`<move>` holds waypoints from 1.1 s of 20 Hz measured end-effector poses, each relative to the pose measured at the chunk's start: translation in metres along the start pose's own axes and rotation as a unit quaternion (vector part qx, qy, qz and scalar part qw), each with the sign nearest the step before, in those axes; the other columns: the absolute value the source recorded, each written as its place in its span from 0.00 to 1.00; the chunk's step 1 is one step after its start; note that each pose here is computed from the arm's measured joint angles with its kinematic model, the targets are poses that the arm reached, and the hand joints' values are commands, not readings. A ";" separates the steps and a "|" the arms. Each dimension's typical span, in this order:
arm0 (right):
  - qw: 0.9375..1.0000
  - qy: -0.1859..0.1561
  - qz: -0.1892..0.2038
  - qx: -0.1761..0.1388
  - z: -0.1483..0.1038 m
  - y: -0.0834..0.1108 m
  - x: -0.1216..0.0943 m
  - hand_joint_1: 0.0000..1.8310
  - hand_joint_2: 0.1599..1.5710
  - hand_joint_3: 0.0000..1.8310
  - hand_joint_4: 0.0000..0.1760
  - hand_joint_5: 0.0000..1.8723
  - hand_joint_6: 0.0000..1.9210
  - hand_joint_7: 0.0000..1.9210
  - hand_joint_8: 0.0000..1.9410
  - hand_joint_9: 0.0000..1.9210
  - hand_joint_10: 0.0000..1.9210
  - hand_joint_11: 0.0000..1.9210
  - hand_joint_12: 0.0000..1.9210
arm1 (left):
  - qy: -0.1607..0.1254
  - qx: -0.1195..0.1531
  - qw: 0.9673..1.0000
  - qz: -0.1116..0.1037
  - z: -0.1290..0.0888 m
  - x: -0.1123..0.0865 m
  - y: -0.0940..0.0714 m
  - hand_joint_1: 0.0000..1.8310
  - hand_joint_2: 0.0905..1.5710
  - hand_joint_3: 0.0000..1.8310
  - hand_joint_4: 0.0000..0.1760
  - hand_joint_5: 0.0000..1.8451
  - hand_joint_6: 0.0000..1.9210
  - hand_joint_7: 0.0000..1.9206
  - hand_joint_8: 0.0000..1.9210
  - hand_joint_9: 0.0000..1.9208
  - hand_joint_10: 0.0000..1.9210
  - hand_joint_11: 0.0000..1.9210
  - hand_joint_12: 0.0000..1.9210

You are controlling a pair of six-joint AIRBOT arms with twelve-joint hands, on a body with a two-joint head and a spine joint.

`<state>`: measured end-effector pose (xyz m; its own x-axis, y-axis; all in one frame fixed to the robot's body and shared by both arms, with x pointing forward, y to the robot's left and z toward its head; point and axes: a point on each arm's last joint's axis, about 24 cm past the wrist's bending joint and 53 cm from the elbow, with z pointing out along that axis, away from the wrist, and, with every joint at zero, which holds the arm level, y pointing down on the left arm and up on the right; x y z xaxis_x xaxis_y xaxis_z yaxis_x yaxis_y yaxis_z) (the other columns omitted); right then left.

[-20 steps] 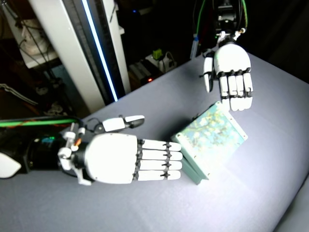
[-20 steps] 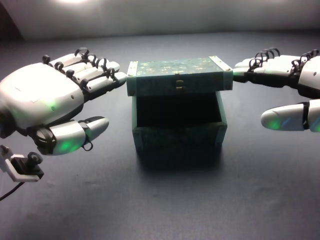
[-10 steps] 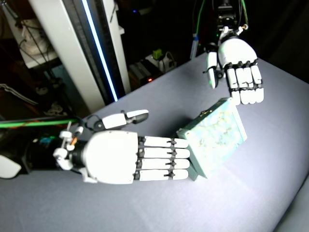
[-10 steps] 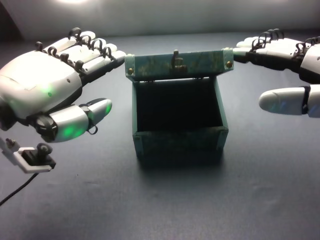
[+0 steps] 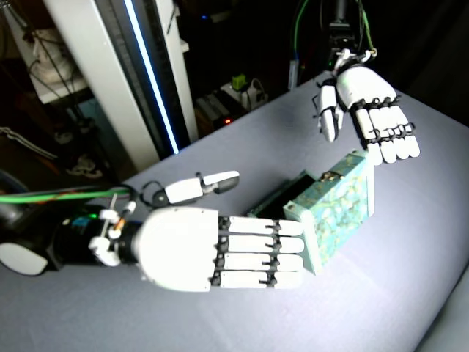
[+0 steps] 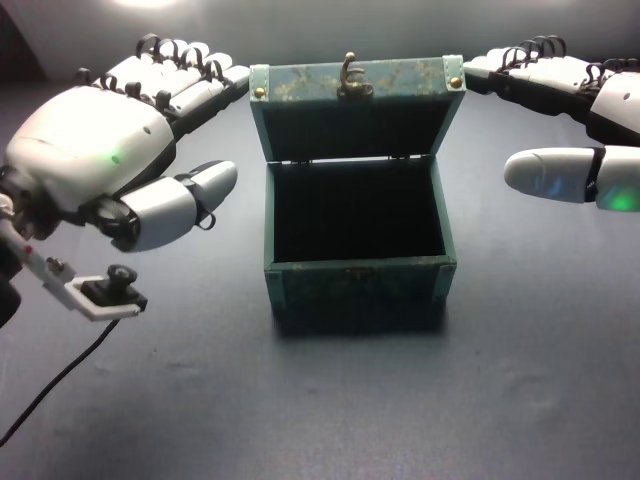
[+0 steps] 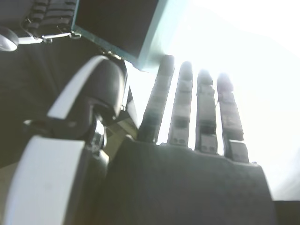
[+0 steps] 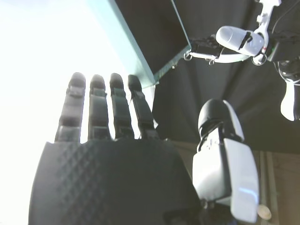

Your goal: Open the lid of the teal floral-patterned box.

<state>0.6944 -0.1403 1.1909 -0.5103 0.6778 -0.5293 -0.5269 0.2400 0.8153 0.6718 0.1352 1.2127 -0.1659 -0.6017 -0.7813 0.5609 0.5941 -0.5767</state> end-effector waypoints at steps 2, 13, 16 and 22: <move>1.000 -0.003 -0.001 -0.001 0.003 -0.001 -0.002 0.00 0.76 0.01 0.00 0.06 0.00 0.03 0.00 0.01 0.00 0.01 0.00 | -0.004 -0.005 1.000 -0.004 0.007 -0.001 0.003 0.00 1.00 0.08 0.00 0.09 0.00 0.07 0.00 0.05 0.01 0.03 0.04; 1.000 -0.024 -0.010 0.015 0.026 -0.012 -0.019 0.00 0.75 0.00 0.00 0.05 0.00 0.03 0.00 0.00 0.00 0.00 0.00 | -0.016 -0.021 1.000 -0.008 0.025 -0.010 0.015 0.00 1.00 0.02 0.00 0.10 0.00 0.08 0.00 0.07 0.01 0.03 0.07; 0.999 -0.024 -0.016 0.024 0.028 -0.015 -0.023 0.00 0.76 0.00 0.00 0.06 0.00 0.04 0.00 0.01 0.00 0.00 0.00 | -0.016 -0.024 1.000 -0.002 0.027 -0.013 0.017 0.00 1.00 0.04 0.00 0.10 0.00 0.09 0.00 0.07 0.00 0.02 0.12; 0.998 -0.022 -0.027 0.052 0.026 -0.031 -0.028 0.00 0.78 0.01 0.00 0.07 0.00 0.05 0.01 0.03 0.01 0.02 0.01 | -0.024 -0.038 0.999 -0.003 0.028 -0.018 0.026 0.00 0.99 0.01 0.00 0.10 0.00 0.08 0.00 0.06 0.00 0.00 0.14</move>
<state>0.7423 -0.1484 1.1864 -0.4518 0.6913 -0.5639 -0.4777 0.3463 0.8073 0.7122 0.1468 1.2183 -0.1288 -0.6301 -0.7657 0.4955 0.6280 -0.6001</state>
